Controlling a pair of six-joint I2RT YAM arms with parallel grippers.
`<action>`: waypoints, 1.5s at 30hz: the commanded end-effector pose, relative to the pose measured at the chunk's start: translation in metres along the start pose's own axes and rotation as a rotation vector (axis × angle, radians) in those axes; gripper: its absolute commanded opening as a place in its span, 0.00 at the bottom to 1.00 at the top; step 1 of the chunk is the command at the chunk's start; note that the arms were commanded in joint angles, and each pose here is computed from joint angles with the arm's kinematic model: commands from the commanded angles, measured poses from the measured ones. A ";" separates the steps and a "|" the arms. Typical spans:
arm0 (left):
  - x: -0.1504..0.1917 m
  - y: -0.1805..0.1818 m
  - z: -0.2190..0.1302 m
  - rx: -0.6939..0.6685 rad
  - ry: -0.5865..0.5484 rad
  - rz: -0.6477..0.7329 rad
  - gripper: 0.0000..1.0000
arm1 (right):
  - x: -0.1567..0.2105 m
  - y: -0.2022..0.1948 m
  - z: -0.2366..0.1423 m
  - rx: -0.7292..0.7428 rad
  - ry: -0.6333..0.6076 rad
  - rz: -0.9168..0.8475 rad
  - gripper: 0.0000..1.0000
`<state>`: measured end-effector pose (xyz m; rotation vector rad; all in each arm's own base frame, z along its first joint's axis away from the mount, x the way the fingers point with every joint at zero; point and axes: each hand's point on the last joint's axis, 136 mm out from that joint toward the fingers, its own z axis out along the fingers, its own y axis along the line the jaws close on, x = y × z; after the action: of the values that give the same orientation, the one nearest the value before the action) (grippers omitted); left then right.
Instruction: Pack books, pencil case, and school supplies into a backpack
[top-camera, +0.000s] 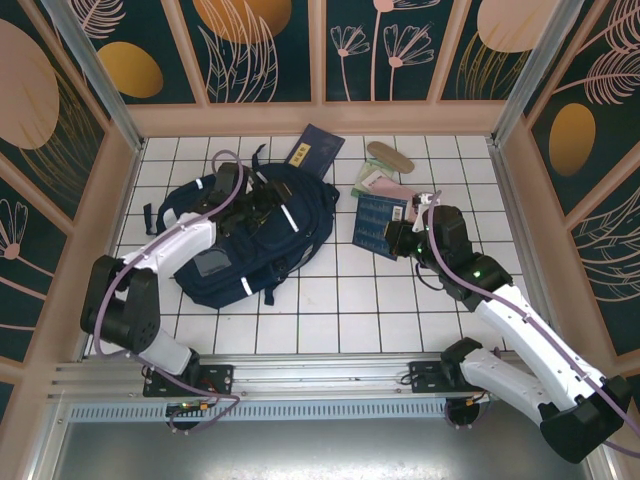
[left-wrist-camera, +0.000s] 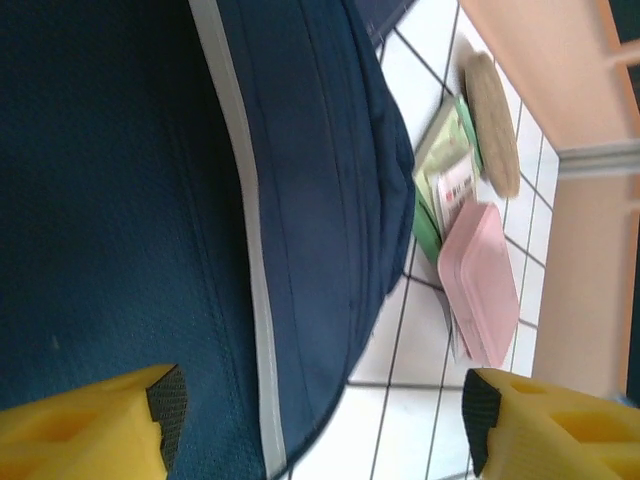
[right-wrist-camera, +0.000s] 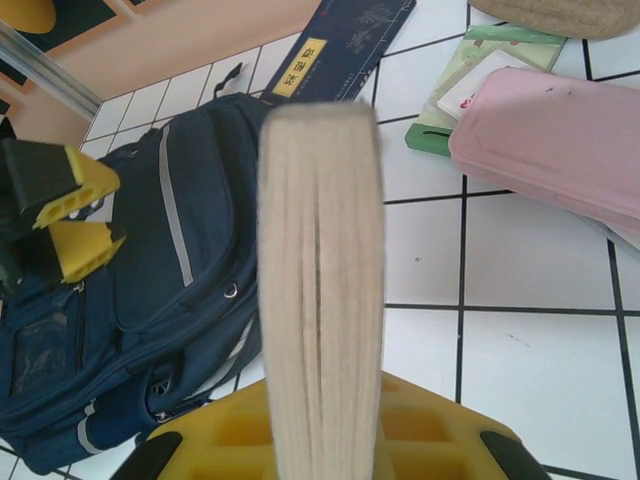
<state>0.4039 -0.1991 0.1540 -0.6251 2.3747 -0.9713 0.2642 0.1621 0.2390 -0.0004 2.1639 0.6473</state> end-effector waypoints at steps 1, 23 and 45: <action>-0.029 -0.008 0.010 0.038 -0.064 -0.018 0.73 | -0.011 0.010 -0.001 -0.053 -0.050 0.010 0.00; -0.031 -0.022 0.075 0.197 0.028 -0.030 0.38 | -0.015 -0.011 0.004 0.005 -0.068 0.017 0.00; 0.062 -0.084 -0.041 0.126 0.357 0.703 0.00 | -0.043 -0.052 -0.040 0.220 -0.201 0.146 0.00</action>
<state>0.4025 -0.2470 0.1886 0.1602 2.5354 -0.8582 0.2752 0.0899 0.2296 0.3190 2.1378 0.3963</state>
